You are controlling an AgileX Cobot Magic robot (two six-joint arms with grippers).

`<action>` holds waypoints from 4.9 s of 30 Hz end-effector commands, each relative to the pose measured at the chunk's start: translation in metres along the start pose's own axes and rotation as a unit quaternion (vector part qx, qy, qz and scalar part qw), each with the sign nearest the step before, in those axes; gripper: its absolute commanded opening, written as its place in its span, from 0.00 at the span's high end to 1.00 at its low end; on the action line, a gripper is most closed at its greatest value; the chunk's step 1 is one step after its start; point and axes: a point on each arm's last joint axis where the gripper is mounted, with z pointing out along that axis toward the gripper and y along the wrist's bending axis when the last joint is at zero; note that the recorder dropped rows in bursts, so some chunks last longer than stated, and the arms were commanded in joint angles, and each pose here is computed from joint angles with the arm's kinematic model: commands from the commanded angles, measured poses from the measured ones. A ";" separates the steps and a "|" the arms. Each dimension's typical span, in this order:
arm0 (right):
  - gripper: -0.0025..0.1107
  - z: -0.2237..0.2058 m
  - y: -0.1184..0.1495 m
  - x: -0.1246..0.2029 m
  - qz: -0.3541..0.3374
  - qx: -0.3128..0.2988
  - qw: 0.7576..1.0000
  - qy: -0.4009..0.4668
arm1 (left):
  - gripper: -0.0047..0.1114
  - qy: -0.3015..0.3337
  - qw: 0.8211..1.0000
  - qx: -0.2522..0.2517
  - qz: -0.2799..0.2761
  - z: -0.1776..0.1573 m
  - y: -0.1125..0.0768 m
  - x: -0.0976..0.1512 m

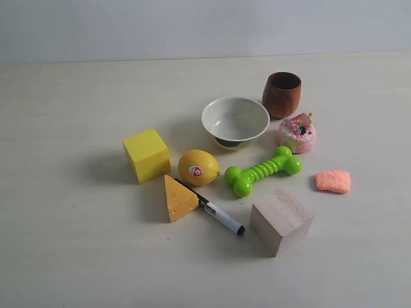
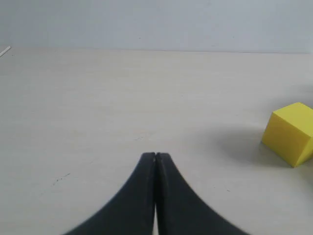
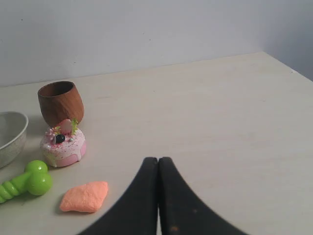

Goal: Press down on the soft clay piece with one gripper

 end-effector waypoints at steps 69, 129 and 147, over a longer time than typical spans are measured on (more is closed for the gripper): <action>0.98 -0.008 0.014 -0.178 -0.035 -0.015 0.992 -0.120 | 0.96 -0.008 1.000 0.002 -0.002 -0.001 0.000 -0.002; 0.98 0.250 0.102 -0.065 -0.066 -0.129 0.847 0.512 | 0.96 -0.008 1.000 0.002 -0.002 -0.001 0.000 -0.002; 0.98 0.266 0.095 -0.028 -0.073 -0.088 0.818 0.563 | 0.96 -0.008 1.000 0.002 -0.002 -0.001 0.000 -0.002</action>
